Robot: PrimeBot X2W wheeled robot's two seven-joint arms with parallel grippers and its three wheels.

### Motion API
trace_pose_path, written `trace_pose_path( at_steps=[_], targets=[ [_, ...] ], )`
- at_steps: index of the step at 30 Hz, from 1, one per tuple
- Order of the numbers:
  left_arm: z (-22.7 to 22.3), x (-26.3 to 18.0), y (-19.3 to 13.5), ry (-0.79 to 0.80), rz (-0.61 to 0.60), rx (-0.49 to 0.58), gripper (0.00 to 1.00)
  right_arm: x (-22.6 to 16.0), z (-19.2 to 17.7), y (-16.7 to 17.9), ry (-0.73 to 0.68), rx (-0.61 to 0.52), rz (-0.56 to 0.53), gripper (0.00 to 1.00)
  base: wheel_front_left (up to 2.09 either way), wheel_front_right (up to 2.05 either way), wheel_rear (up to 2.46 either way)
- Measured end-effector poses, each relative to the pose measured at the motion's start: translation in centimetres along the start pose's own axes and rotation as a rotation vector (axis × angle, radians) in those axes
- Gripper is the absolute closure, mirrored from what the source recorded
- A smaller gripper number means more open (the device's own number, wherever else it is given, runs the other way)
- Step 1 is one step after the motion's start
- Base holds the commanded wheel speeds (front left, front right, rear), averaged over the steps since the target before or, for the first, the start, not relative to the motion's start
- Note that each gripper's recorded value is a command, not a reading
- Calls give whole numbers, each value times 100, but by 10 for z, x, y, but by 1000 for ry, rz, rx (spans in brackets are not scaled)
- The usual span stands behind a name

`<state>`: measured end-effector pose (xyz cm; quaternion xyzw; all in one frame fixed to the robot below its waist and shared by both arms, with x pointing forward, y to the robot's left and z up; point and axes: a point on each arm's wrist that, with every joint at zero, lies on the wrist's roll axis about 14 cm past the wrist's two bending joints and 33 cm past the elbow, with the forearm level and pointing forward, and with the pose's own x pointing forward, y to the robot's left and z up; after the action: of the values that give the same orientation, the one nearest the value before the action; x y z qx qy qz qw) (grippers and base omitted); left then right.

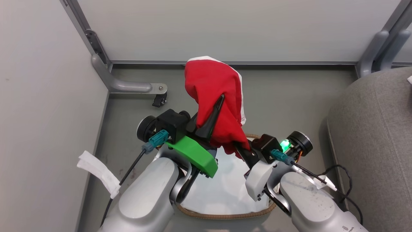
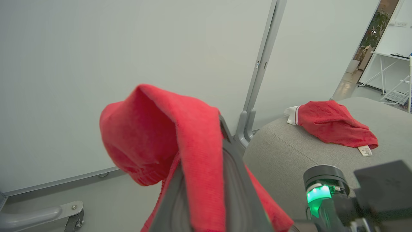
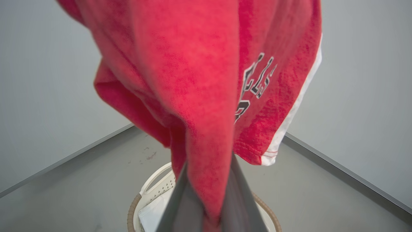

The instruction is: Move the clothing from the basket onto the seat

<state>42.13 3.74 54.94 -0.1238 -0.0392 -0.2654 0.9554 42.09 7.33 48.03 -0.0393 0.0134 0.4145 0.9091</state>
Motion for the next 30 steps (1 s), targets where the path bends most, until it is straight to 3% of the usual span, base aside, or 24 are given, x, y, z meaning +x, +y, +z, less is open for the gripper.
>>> trace_pose_path(
  at_steps=[1, 2, 15, 30],
  targets=[
    [0, 1, -1, -1, -4, 5, 62, 0, 1, -2, -4, 6, -7, 100, 0, 0, 0],
    [1, 1, -1, -2, -5, 8, 0, 0, 2, -4, -10, 13, -15, 100, 0, 0, 0],
    [-24, 13, 1, 56, -35, 43, 0, -35, 14, -32, -54, 26, -132, 100, 0, 0, 0],
    [-71, 55, -82, 130, -287, -25, 0, -134, 11, -87, -65, 78, -449, 100, 0, 0, 0]
  ],
)
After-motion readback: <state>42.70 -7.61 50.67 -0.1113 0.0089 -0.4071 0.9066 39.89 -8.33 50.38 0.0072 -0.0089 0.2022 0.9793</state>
